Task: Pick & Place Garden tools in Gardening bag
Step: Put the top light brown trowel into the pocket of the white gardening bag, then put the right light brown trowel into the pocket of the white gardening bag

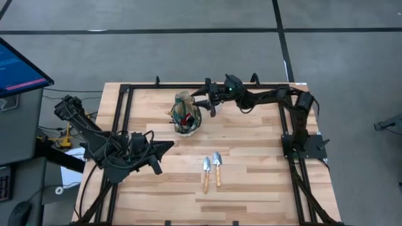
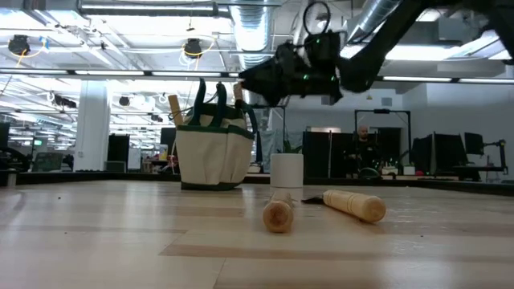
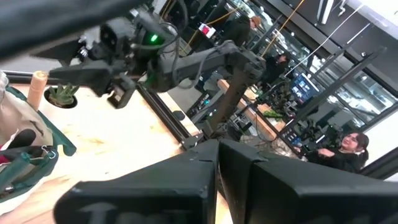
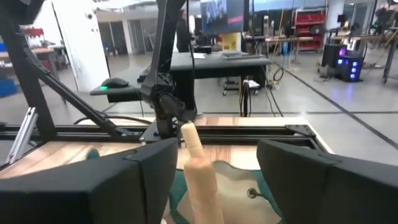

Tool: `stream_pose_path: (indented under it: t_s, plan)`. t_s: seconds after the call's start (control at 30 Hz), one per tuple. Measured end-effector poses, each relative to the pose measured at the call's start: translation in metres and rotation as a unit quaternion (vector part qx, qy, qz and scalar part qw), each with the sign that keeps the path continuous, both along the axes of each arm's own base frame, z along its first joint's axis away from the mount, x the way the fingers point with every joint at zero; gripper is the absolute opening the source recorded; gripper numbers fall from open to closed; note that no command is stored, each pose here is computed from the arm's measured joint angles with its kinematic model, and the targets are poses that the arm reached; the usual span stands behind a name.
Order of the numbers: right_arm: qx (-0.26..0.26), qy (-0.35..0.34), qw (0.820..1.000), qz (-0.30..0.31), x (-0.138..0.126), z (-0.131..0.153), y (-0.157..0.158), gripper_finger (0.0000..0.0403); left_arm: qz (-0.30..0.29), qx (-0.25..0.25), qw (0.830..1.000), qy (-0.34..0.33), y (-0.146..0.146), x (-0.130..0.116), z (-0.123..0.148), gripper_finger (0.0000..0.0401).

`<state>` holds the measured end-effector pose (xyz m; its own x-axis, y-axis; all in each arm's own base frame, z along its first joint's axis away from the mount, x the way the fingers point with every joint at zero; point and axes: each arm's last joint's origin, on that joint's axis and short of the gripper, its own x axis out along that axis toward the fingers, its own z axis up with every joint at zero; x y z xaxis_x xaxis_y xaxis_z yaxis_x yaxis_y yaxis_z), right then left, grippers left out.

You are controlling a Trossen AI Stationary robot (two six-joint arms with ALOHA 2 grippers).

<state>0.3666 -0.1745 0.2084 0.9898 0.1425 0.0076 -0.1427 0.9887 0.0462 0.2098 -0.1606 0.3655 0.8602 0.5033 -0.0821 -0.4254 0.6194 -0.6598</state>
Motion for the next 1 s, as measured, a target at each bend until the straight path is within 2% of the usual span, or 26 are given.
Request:
stream_pose_path:
  t_s: [0.27, 0.53, 0.63, 0.73, 0.87, 1.0]
  plan:
    - [-0.063, 0.080, 0.995, -0.007, -0.040, 0.062, 0.020, 0.0222, -0.001, 0.011, 1.000, 0.006, 0.000, 0.000, 0.000, 0.0002]
    - [-0.038, 0.203, 0.978, 0.015, -0.104, 0.104, 0.062, 0.0219, -0.003, 0.019, 1.000, 0.008, 0.003, -0.003, 0.004, 0.0002]
    - [-0.039, 0.274, 0.960, 0.040, -0.121, 0.105, 0.093, 0.0218, -0.010, 0.026, 1.000, 0.013, 0.002, -0.004, 0.004, 0.0002]
    - [-0.058, 0.333, 0.938, 0.071, -0.127, 0.101, 0.126, 0.0218, -0.020, 0.026, 0.999, 0.015, 0.001, -0.005, 0.004, 0.0002]
    - [-0.084, 0.368, 0.918, 0.119, -0.119, 0.092, 0.173, 0.0218, -0.030, 0.034, 0.999, 0.022, 0.000, -0.004, 0.004, 0.0002]
    - [-0.164, 0.376, 0.896, 0.172, -0.101, 0.072, 0.224, 0.0218, -0.030, 0.035, 0.999, 0.023, 0.000, -0.004, 0.004, 0.0002]
